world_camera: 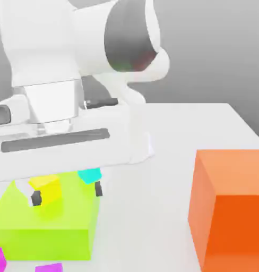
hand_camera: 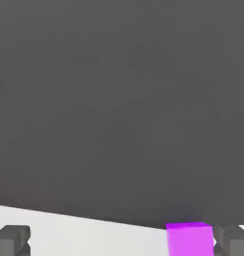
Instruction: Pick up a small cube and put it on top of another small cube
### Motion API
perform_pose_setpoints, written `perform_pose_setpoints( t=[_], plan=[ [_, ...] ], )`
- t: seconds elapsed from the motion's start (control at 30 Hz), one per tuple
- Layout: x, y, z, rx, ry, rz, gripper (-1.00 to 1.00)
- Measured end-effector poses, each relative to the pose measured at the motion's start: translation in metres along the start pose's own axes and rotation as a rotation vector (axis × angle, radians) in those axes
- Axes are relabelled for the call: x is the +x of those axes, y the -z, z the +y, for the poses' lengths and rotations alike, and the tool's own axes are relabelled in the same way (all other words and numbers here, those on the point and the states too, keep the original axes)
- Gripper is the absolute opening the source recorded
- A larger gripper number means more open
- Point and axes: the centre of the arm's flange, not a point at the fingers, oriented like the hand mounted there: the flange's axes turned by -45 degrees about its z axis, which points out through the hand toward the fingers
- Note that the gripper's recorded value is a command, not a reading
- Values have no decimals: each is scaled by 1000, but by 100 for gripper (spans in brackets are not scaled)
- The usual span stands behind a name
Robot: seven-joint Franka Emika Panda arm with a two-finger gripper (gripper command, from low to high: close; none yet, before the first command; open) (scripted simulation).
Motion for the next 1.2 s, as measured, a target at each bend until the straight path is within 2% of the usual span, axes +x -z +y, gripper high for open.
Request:
perform_pose_setpoints(
  t=[0.27, 0.4, 0.43, 0.67, 0.83, 1.2],
  plan=[
    [-37, -111, 48, -61, 43, -174, 0],
    [-51, -171, 57, -70, 50, -192, 0],
    [-54, -180, 58, -70, 50, -193, -100],
    [-53, -179, 57, -69, 50, -194, -100],
    [-48, -116, 55, -63, 24, -194, -100],
    [-111, -9, 70, -39, -231, -189, -100]
  ],
)
